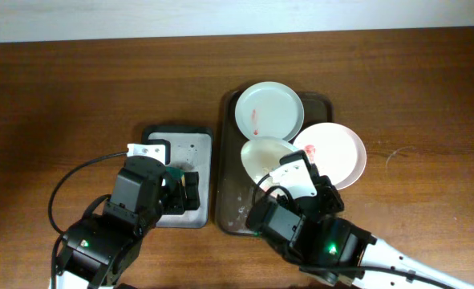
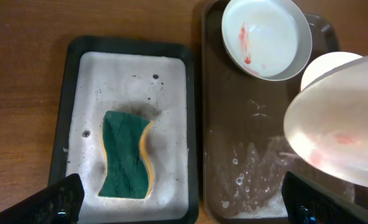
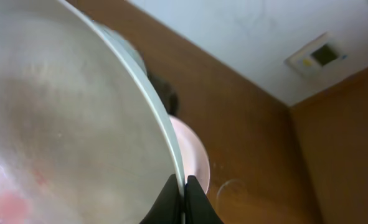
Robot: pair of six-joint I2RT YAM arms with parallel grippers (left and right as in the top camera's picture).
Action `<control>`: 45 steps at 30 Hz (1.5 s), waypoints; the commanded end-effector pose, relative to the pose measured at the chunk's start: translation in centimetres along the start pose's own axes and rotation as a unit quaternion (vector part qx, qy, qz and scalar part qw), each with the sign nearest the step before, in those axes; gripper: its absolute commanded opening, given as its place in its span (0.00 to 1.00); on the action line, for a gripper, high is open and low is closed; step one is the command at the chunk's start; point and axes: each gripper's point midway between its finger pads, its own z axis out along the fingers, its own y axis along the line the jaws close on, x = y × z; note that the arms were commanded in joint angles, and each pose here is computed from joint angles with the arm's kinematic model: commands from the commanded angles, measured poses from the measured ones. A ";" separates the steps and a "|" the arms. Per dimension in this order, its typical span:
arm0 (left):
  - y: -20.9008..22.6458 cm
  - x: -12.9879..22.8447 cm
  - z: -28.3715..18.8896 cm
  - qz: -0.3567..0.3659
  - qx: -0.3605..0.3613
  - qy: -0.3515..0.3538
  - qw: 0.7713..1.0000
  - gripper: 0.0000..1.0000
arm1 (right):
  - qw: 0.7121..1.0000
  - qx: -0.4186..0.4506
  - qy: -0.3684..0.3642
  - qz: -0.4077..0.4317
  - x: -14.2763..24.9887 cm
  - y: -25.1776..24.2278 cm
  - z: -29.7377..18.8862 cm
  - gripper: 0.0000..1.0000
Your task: Clean dirty plates on tray and stack at the side
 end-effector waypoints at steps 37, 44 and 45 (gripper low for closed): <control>7.8 11.6 17.7 -0.052 -0.065 0.336 0.938 0.00 | 0.929 -0.181 0.228 0.228 4.7 2.1 2.8 0.04; 2.0 3.6 12.9 -0.064 0.066 0.250 0.964 0.00 | 0.921 -0.165 0.259 0.242 5.9 3.0 3.5 0.04; 1.1 2.4 11.8 -0.062 0.089 0.228 0.968 0.00 | 0.917 -0.156 0.282 0.235 6.9 3.8 4.1 0.04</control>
